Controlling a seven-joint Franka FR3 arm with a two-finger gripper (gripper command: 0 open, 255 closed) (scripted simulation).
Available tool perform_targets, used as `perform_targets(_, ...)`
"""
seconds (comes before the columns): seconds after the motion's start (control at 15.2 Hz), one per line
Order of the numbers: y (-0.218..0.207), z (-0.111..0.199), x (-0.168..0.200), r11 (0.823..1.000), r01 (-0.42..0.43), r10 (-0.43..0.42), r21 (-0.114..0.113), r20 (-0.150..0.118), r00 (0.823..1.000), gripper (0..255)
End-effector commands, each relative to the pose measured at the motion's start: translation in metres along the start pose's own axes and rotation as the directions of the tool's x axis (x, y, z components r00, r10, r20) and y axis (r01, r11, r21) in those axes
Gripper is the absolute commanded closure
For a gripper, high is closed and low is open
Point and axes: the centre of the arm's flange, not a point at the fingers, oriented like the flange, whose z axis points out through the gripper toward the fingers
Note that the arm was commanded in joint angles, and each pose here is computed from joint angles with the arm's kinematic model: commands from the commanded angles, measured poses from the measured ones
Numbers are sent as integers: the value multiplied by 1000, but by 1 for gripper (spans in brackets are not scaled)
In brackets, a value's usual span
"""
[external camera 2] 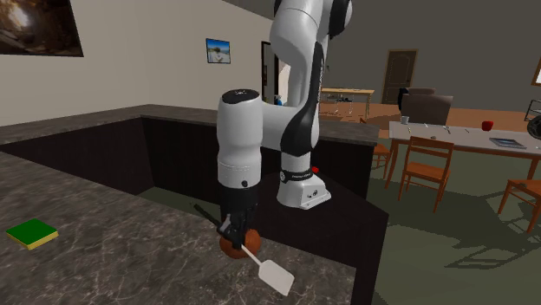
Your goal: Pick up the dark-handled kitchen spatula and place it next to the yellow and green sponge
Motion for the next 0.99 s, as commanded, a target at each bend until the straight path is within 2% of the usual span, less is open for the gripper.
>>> perform_targets(0.0, 2, -3, 25, 1000, 1, -1, 0, 0, 1000, 255)
perform_targets(0.92, -5, 9, 210, 1000, 1, -1, 0, 0, 1000, 255)
